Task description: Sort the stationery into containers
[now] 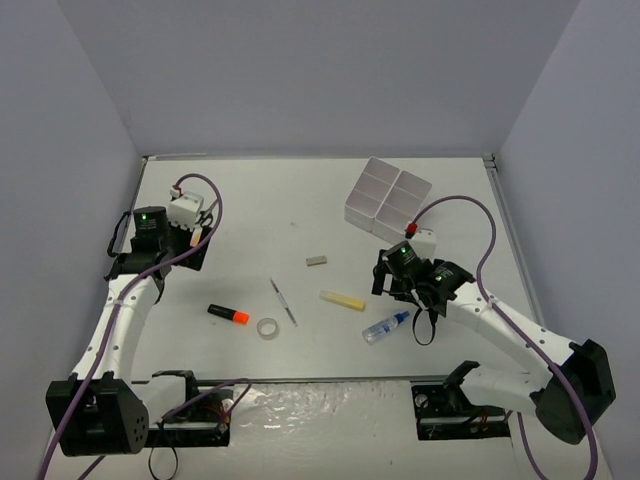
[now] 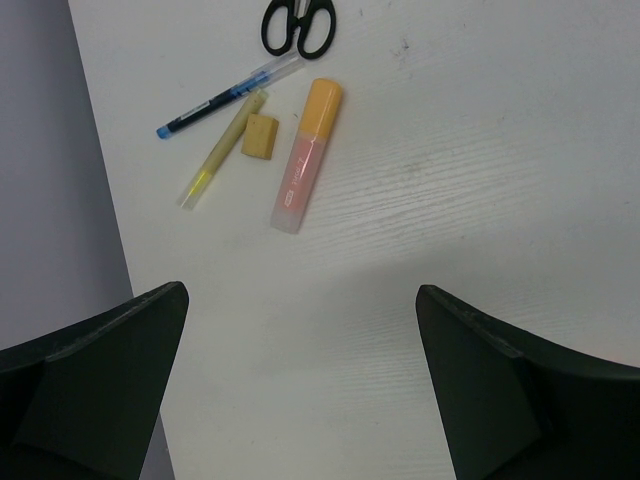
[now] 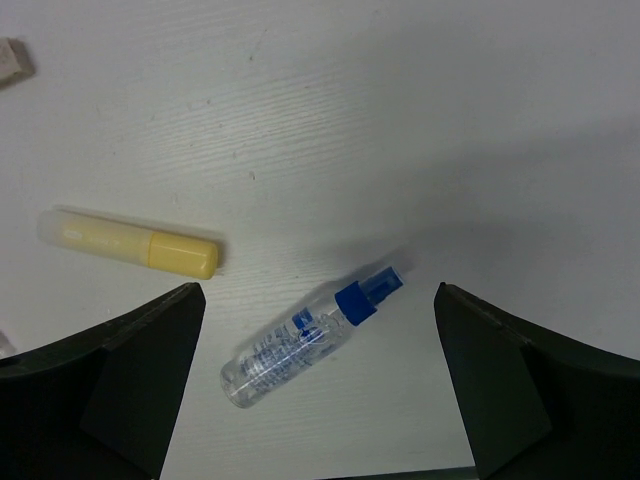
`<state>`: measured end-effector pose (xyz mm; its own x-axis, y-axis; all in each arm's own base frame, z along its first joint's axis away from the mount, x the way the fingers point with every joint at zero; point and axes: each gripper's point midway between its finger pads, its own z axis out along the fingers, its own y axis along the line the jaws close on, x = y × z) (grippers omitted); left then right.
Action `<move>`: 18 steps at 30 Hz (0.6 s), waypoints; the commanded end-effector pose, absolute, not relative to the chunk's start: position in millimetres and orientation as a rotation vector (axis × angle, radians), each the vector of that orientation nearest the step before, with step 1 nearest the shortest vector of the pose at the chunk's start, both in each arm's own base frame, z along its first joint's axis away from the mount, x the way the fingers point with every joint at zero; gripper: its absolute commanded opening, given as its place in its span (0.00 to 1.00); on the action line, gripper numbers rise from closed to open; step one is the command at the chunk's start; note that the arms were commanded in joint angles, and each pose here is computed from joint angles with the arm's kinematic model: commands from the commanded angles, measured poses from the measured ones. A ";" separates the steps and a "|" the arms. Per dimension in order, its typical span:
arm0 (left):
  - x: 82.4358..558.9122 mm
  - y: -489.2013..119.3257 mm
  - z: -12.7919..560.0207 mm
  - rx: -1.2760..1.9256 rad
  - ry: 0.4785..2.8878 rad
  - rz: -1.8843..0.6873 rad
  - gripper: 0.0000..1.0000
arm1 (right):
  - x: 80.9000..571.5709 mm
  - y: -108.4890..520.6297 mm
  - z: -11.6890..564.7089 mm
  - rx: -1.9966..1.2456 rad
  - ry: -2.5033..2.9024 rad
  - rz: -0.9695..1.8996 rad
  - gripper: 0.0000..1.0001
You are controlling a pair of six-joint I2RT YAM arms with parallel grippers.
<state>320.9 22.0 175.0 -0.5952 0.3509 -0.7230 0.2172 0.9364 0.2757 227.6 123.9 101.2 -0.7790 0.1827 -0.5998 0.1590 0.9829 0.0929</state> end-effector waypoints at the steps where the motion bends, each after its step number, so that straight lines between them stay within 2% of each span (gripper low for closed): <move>1: 329.3 25.3 200.6 0.394 2.134 0.230 0.97 | 223.1 135.4 79.3 0.445 2.509 0.074 1.00; 6: 326.4 26.8 199.6 0.396 2.124 0.245 0.97 | 202.2 124.2 40.2 0.673 2.575 -0.031 0.99; 12: 326.5 29.2 193.7 0.395 2.134 0.259 0.97 | 182.0 119.7 16.3 0.813 2.645 -0.129 0.93; 13: 327.1 29.9 193.6 0.394 2.135 0.263 0.97 | 181.6 119.3 14.2 0.823 2.643 -0.135 0.90; 18: 329.5 34.1 196.6 0.379 2.128 0.290 0.97 | 187.0 116.2 4.2 0.845 2.612 -0.141 0.63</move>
